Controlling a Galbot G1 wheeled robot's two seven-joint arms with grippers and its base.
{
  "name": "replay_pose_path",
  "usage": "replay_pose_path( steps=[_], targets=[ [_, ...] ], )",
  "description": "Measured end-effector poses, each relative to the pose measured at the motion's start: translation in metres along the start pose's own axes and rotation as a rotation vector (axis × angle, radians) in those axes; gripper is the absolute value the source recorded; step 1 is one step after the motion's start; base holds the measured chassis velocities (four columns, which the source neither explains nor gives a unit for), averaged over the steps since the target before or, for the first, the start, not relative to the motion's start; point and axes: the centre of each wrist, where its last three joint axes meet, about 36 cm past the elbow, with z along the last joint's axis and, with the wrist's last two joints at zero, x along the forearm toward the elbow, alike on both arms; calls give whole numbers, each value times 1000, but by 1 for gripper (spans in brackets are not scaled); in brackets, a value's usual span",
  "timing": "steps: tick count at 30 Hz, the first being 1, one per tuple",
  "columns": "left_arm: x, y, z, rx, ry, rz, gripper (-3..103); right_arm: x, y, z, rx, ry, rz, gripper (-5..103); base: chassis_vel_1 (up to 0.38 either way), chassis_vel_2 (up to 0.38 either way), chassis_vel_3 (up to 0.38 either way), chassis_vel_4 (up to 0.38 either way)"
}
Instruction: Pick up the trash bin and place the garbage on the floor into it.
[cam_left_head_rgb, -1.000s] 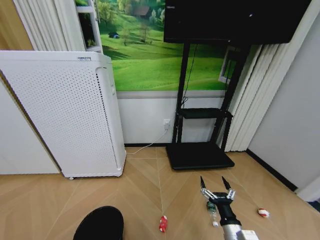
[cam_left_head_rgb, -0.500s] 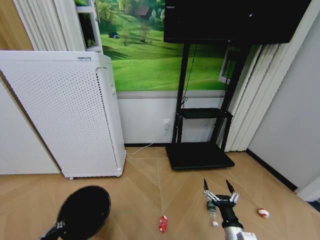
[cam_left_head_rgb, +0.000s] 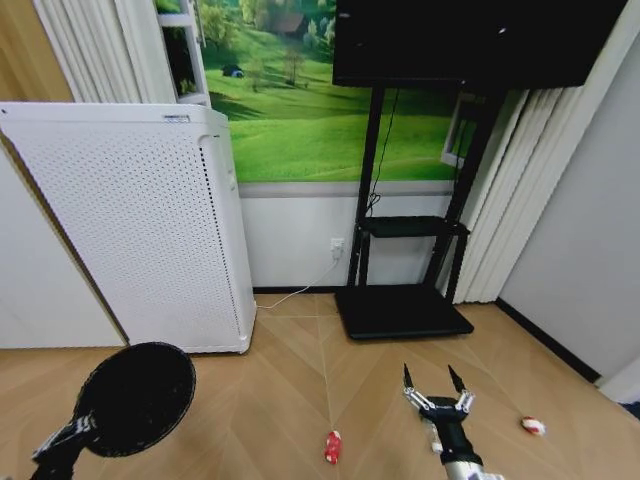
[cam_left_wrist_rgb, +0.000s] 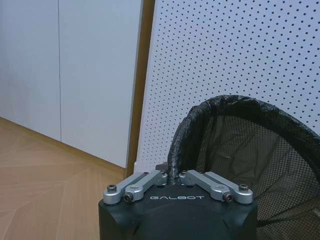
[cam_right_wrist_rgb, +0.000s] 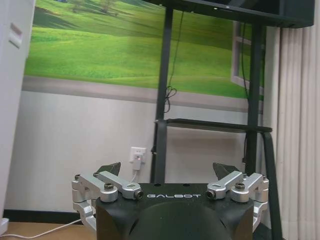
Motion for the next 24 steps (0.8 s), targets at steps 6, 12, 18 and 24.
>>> replay_pose_path(
  steps=[6, 12, 18, 24],
  targets=[
    [1, -7, -2, 4, 0, 20, 3, -1, -1, 1, 8, 6, -7, 100, 220, 230, -231, -237],
    [1, -9, -5, 0, -1, 30, 3, -5, -1, 7, 10, 29, -7, 100, 279, 273, -286, -265],
    [1, -6, -3, 2, 4, 21, 3, -9, -7, 48, 40, 183, -57, 100, 212, 109, -184, -197],
    [3, -7, -4, 5, -2, 23, 3, -7, -11, 100, 79, 406, -95, 100, -5, 5, 26, 10]
  ],
)
